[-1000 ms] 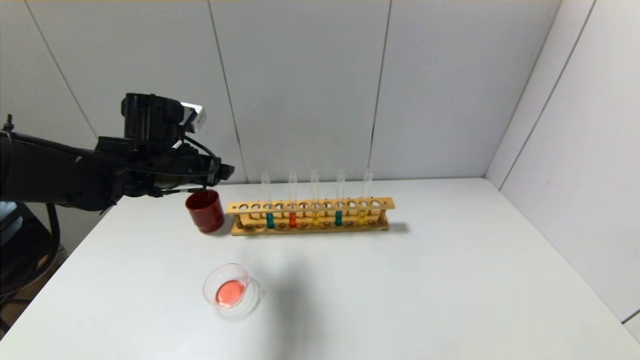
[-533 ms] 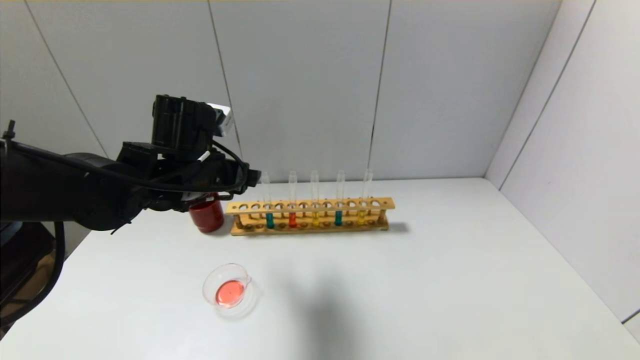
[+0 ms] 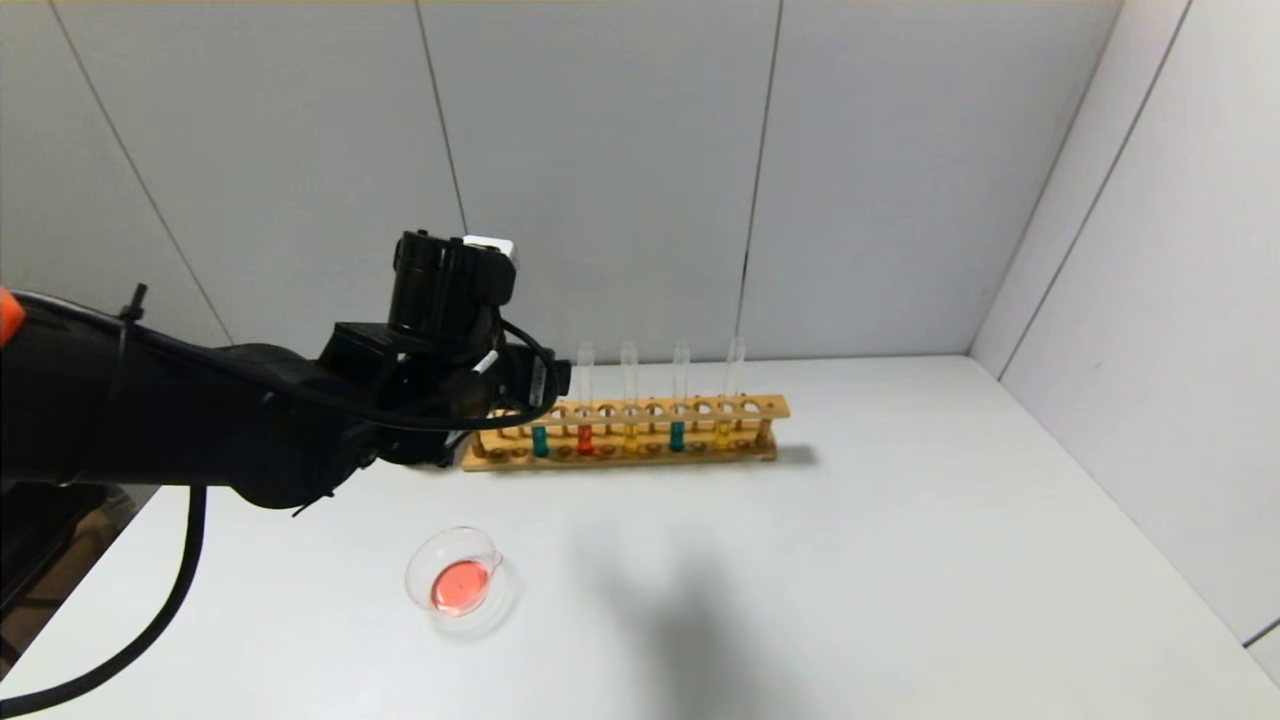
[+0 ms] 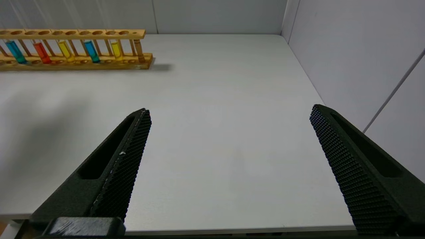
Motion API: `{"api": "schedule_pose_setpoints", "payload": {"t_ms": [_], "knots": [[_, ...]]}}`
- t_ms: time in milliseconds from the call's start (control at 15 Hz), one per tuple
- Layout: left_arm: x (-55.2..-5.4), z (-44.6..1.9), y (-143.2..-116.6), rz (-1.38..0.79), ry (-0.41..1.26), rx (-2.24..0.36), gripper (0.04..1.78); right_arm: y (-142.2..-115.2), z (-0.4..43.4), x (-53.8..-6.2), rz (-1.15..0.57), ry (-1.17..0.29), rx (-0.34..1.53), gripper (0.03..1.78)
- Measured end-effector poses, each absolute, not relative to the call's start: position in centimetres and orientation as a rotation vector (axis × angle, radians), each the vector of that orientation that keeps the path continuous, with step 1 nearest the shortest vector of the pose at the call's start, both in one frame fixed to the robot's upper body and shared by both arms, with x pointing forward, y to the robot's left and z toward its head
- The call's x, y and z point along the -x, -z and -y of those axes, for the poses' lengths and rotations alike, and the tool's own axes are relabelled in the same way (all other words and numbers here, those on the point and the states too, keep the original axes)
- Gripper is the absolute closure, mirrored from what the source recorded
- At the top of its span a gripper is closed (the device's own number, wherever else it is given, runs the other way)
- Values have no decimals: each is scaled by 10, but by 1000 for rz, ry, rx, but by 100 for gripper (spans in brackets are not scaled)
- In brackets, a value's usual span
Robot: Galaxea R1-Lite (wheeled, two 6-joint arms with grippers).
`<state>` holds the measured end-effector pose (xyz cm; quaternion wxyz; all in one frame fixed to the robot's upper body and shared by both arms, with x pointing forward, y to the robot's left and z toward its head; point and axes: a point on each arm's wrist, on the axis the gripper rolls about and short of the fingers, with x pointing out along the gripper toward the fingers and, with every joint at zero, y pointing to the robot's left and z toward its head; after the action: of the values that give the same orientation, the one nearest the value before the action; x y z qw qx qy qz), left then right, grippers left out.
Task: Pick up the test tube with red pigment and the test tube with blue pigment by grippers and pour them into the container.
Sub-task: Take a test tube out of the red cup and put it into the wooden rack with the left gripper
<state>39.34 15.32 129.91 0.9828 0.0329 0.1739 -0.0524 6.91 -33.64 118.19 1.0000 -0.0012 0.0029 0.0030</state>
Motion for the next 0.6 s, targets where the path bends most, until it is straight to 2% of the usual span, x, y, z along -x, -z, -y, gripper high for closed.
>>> {"api": "schedule_pose_setpoints", "payload": {"t_ms": [333,600], "knots": [[-422,-139,-1267,-303,39,-48,7,-1182,336,-69,-6,-6,3,6],[-441,-145,-1244,-335,3,-51,7,-1182,336,-69,-6,-6,3,6]]}}
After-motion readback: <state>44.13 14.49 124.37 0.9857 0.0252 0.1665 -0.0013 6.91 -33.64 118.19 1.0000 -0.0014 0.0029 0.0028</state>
